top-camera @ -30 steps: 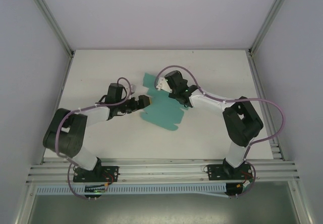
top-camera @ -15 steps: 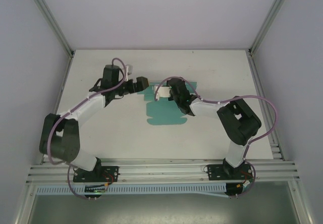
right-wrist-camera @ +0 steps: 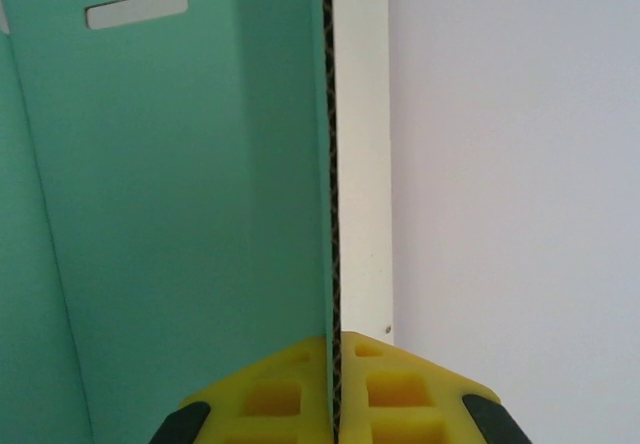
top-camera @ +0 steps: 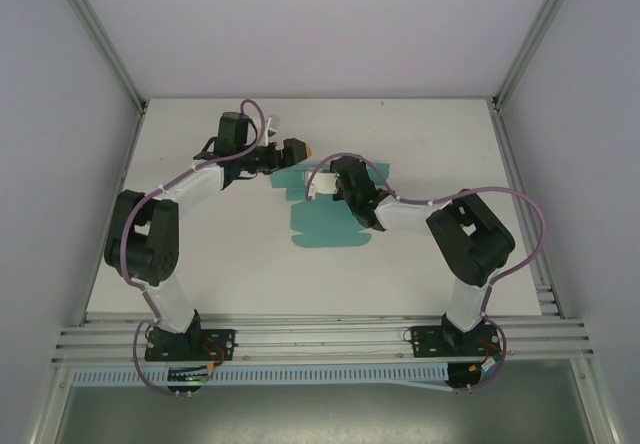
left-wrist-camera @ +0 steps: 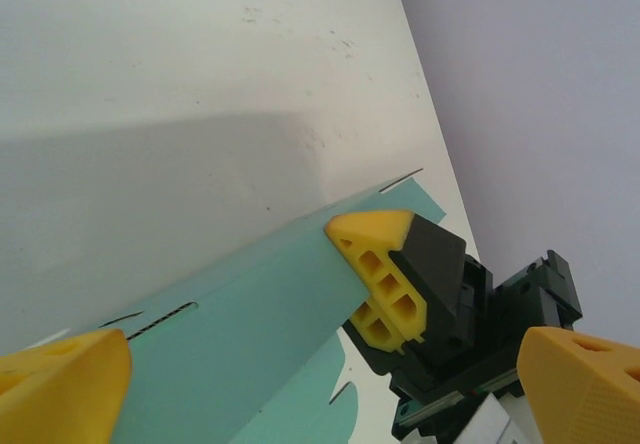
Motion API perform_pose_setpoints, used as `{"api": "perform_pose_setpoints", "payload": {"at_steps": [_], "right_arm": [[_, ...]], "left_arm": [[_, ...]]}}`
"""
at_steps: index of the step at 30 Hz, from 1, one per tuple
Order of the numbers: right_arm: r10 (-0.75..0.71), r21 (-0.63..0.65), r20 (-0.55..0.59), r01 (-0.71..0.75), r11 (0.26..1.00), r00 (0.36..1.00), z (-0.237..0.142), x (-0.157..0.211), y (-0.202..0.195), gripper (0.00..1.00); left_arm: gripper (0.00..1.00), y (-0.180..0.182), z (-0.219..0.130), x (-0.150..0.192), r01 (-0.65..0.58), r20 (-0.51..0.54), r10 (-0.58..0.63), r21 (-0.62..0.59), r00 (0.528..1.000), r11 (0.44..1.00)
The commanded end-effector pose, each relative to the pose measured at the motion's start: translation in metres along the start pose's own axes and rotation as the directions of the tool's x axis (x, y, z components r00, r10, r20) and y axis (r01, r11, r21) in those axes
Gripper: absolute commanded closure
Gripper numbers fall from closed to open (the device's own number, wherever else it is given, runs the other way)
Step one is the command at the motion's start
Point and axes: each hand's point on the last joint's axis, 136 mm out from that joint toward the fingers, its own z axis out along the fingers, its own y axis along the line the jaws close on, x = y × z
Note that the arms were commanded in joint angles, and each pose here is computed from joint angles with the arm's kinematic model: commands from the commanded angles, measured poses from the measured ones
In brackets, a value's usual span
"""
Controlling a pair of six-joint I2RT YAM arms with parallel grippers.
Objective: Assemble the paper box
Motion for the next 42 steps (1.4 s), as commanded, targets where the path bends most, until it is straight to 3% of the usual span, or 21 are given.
{"api": "perform_pose_setpoints", "payload": {"at_steps": [1,11,22,30,39,42], "right_arm": [[0.075,0.013,-0.009,-0.075,0.997,0.997,0.007,-0.005,-0.007,1.0],[0.202,0.01,-0.016,-0.202,0.979,0.979,0.009,-0.014,-0.006,1.0],[0.316,-0.066,0.12,-0.31,0.949,0.941,0.001,-0.042,0.009,1.0],[0.334,-0.105,0.191,-0.319,0.942,0.923,-0.004,-0.055,0.018,1.0],[0.321,-0.08,0.196,-0.311,0.947,0.927,-0.007,-0.053,0.015,1.0],[0.32,-0.075,0.185,-0.311,0.947,0.929,-0.009,-0.05,0.013,1.0]], "left_arm": [[0.02,-0.017,0.006,0.011,-0.006,-0.04,0.01,0.089,0.999,0.996],[0.02,-0.01,0.024,0.022,0.06,-0.059,-0.053,0.122,0.997,0.991],[0.06,-0.039,0.033,0.012,0.08,-0.025,-0.076,0.356,0.997,0.931],[0.51,-0.032,0.041,0.008,0.095,0.006,-0.103,0.345,0.995,0.934],[0.8,-0.011,0.051,0.025,0.151,-0.039,-0.146,0.255,0.988,0.955],[0.83,-0.008,0.048,0.028,0.151,-0.039,-0.146,0.231,0.989,0.961]]}}
